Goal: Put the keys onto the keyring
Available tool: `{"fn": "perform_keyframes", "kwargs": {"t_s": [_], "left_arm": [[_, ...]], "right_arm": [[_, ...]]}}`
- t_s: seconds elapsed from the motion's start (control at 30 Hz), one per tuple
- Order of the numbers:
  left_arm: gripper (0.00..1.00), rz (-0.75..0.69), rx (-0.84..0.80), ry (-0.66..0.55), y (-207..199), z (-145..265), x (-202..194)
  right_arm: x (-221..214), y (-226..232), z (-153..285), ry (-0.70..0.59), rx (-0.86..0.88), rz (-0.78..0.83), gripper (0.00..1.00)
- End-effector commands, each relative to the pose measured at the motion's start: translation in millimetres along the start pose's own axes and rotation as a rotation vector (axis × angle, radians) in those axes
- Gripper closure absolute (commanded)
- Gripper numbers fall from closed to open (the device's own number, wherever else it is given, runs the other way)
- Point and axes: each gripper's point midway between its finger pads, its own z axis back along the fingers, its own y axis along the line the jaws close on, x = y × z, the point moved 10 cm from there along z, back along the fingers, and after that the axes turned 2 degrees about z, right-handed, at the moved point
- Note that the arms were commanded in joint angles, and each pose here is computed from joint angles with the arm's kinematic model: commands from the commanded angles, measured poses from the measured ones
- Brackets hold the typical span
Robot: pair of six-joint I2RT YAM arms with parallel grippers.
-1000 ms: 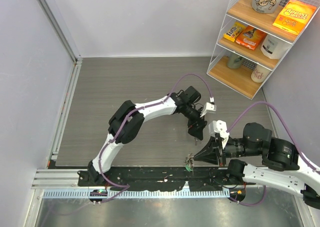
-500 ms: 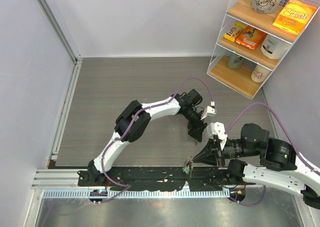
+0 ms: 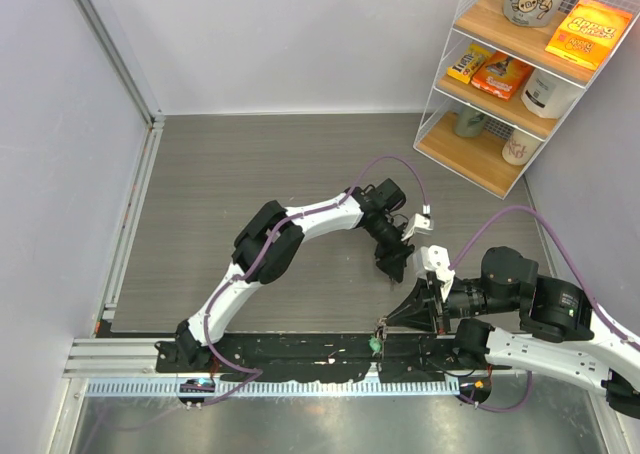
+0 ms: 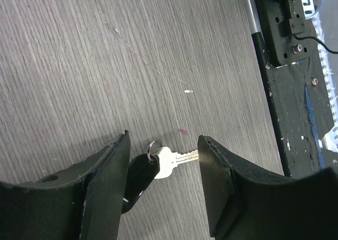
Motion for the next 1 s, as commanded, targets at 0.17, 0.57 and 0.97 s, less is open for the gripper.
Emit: {"fn": "perform_keyframes", "kwargs": {"t_s": [0.17, 0.57, 0.97], "left_arm": [[0.47, 0.028, -0.023, 0.057, -2, -5, -18], [0.63, 0.035, -0.025, 0.075, 1, -5, -22], [1.00, 0.033, -0.013, 0.093, 4, -5, -27]], "right_arm": [[14, 3, 2, -0.076, 0.029, 0.046, 0.95], [16, 4, 2, -0.081, 0.035, 0.050, 0.94], [16, 4, 3, -0.083, 0.030, 0.052, 0.95]]}}
